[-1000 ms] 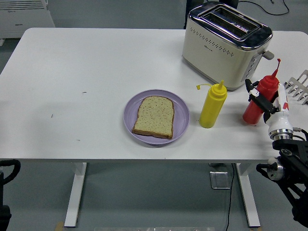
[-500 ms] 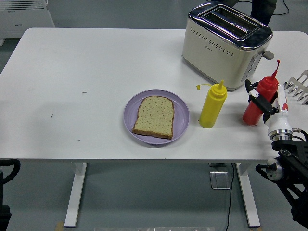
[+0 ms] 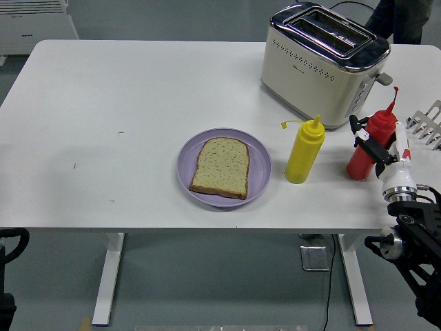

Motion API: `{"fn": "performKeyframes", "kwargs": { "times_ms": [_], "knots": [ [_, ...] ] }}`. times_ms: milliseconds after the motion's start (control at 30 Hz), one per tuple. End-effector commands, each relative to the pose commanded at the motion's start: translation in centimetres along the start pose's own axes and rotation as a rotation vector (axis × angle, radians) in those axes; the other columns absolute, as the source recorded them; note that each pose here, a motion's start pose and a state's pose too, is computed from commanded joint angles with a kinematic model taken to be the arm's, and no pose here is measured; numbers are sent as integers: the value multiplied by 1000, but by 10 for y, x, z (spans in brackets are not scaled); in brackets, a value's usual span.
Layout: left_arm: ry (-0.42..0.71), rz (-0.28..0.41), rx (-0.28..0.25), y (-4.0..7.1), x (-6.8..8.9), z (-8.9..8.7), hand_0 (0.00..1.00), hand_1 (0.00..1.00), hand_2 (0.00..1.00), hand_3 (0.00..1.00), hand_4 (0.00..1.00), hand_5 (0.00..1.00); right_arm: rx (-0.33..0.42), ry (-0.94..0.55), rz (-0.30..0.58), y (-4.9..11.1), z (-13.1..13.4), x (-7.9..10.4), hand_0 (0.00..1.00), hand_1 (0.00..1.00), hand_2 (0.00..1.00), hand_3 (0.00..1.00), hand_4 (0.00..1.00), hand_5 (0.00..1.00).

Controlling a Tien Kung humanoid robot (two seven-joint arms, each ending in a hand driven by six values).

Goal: Pick up the cup,pour liquid into bread,place the cup on the desk

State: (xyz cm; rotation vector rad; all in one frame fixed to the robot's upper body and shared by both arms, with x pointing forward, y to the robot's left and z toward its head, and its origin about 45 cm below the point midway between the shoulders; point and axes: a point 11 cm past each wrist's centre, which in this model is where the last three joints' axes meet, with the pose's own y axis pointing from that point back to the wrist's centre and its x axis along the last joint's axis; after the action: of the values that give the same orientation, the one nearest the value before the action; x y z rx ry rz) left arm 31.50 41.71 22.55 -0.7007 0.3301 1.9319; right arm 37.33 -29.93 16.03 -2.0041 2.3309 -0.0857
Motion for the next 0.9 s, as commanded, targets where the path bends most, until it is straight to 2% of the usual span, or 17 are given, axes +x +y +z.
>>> {"fn": "performKeyframes", "kwargs": {
  "times_ms": [200, 233, 400, 433, 900],
  "knots": [
    [0, 0, -1, 0, 0, 0, 721, 741, 741, 672, 651, 998, 0, 0, 1, 1, 1, 1, 133, 158, 275, 328, 763, 258],
    [0, 0, -1, 0, 0, 0, 721, 741, 741, 672, 649, 998, 0, -1, -1, 1, 1, 0, 155, 187, 302, 333, 765, 256],
    [0, 1, -1, 0, 0, 0, 721, 741, 741, 672, 649, 998, -1, -6, -6, 1, 1, -1, 155, 187, 302, 333, 765, 256],
    [0, 1, -1, 0, 0, 0, 721, 741, 741, 672, 650, 998, 0, -7, -7, 1, 1, -2, 181, 211, 324, 342, 765, 257],
    [0, 0, -2, 0, 0, 0, 721, 741, 741, 672, 648, 998, 3, -7, -7, -1, 1, -2, 182, 215, 324, 345, 768, 256]
  ]
}}
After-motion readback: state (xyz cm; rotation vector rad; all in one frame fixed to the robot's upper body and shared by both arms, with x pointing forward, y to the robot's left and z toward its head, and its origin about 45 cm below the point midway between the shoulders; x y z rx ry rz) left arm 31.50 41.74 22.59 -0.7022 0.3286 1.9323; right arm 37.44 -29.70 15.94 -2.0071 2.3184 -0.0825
